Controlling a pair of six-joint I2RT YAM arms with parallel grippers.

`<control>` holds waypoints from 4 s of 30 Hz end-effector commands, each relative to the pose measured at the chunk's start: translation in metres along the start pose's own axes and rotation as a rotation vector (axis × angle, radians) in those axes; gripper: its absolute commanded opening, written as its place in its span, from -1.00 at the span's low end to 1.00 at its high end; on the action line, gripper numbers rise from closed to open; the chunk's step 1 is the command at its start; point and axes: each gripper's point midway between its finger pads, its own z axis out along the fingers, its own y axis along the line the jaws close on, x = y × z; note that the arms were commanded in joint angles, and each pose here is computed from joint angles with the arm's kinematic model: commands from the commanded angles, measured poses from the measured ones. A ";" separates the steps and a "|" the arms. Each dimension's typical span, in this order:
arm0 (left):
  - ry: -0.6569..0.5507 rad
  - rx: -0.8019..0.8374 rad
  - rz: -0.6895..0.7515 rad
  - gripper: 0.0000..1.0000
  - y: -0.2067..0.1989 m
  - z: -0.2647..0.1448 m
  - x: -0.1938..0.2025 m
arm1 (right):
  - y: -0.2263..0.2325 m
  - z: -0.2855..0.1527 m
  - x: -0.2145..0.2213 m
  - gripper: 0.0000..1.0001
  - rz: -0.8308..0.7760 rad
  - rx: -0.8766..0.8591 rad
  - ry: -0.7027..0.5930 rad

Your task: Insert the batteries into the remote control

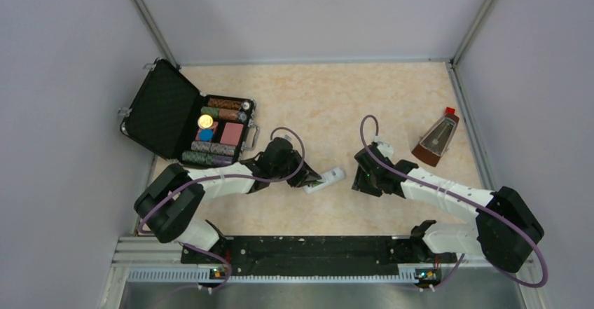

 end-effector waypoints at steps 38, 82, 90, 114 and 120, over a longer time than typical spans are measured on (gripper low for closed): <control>-0.066 -0.114 -0.025 0.05 0.009 -0.018 -0.002 | 0.012 -0.010 -0.014 -0.01 0.012 -0.059 -0.040; -0.041 -0.227 0.038 -0.12 0.052 -0.014 -0.002 | 0.134 0.022 0.016 -0.48 -0.308 -0.212 0.046; -0.060 -0.224 0.028 -0.11 0.051 -0.013 -0.008 | 0.126 0.027 0.015 -0.48 -0.292 -0.174 0.035; -0.263 -0.258 0.107 -0.17 0.035 -0.057 -0.041 | 0.082 0.001 0.001 -0.31 -0.251 -0.070 -0.029; -0.426 -0.189 0.144 -0.12 0.022 -0.096 -0.059 | 0.083 0.009 0.007 -0.31 -0.261 -0.071 -0.010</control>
